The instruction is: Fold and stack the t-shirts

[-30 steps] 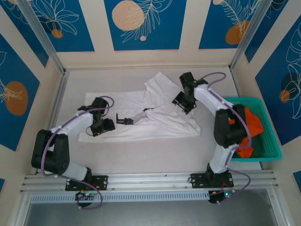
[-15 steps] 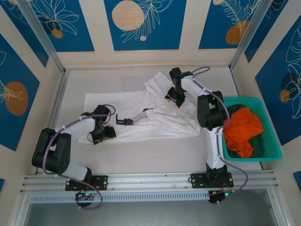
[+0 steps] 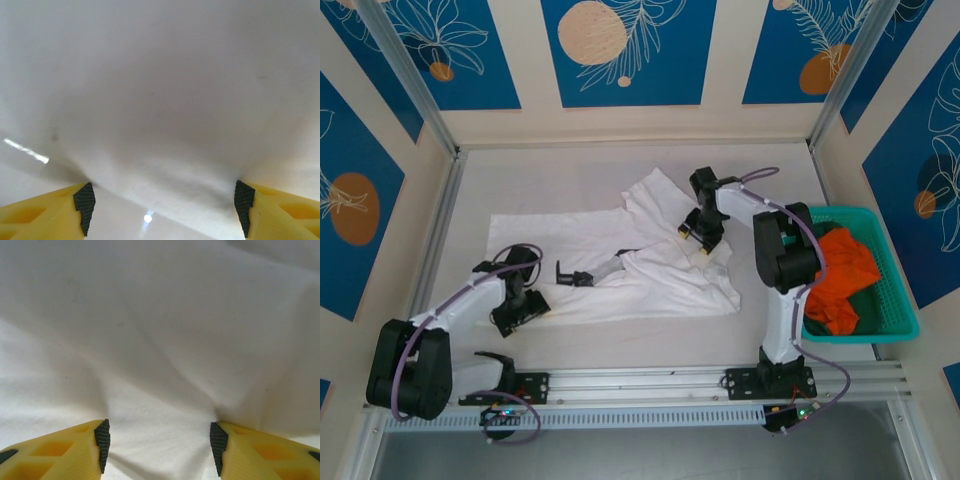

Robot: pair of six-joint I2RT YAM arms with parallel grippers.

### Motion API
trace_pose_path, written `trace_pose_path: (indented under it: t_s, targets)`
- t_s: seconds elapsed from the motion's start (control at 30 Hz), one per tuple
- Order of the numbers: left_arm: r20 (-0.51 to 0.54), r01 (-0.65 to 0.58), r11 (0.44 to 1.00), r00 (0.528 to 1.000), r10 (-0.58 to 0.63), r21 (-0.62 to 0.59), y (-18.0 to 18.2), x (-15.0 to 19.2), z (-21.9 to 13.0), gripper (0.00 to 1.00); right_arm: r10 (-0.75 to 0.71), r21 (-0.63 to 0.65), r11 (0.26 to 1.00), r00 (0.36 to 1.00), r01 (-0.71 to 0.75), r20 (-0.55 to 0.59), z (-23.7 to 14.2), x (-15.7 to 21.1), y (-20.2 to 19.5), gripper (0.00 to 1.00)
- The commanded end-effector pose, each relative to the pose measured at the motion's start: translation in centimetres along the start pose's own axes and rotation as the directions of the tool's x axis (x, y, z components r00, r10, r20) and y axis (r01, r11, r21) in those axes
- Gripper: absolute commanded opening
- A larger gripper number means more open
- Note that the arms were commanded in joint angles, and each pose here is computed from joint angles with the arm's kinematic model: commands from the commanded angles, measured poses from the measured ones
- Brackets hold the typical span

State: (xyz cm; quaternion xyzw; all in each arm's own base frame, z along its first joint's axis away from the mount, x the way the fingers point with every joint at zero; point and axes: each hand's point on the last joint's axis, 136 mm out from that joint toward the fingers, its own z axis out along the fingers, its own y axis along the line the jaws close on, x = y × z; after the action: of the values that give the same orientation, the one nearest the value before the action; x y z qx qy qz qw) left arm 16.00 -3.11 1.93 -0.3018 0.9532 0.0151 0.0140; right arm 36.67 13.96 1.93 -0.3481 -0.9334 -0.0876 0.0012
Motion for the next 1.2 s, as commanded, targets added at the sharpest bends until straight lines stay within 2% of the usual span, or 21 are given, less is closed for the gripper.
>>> trace_pose_path:
  t_s: [0.0,0.1,0.23,0.33,0.43,0.53,0.6,0.73,0.93,1.17]
  targets:
    - [0.006,0.077,0.994,0.997,-0.077,-0.078,1.9,-0.1,-0.8,0.76,0.102,0.061,0.993,0.993,-0.098,-0.057,1.7,2.0,-3.6,0.6]
    - [0.036,0.061,0.997,0.998,-0.06,-0.036,0.1,-1.9,-2.1,0.77,0.096,0.017,0.995,0.993,-0.095,-0.063,1.1,2.0,-3.5,0.61]
    - [0.122,-0.005,0.999,0.993,-0.001,0.054,-4.3,-6.5,-6.1,0.79,0.035,-0.097,0.994,0.998,-0.039,-0.045,-1.9,1.2,-0.4,0.65]
    - [0.227,-0.098,0.985,0.972,0.064,0.14,-8.4,-11.6,-10.0,0.83,-0.038,-0.201,0.978,0.995,0.056,0.093,-5.7,-0.4,2.6,0.7]
    - [0.267,-0.141,0.971,0.96,0.086,0.194,-11.0,-16.2,-12.2,0.85,-0.07,-0.256,0.957,0.963,0.138,0.259,-8.9,-3.0,4.8,0.71]
    - [0.261,-0.142,0.964,0.962,0.082,0.223,-12.1,-20.5,-11.5,0.86,-0.155,-0.292,0.909,0.892,0.297,0.425,-10.2,-6.2,8.0,0.72]
    - [0.233,-0.132,0.963,0.97,0.076,0.236,-12.3,-22.7,-10.6,0.86,-0.19,-0.287,0.891,0.865,0.351,0.465,-10.1,-8.3,9.2,0.73]
    - [0.195,-0.087,0.973,0.98,0.045,0.214,-11.6,-26.8,-8.3,0.82,-0.335,-0.367,0.797,0.857,0.479,0.391,-10.4,-9.9,13.3,0.71]
    - [0.15,-0.064,0.986,0.988,0.041,0.153,-11.6,-29.8,-4.6,0.81,-0.386,-0.312,0.806,0.846,0.503,0.366,-6.0,-14.6,16.8,0.68]
    - [0.139,-0.057,0.997,0.989,0.049,0.055,-10.1,-32.0,-2.8,0.81,-0.495,-0.267,0.749,0.781,0.606,0.382,-2.1,-15.2,20.1,0.67]
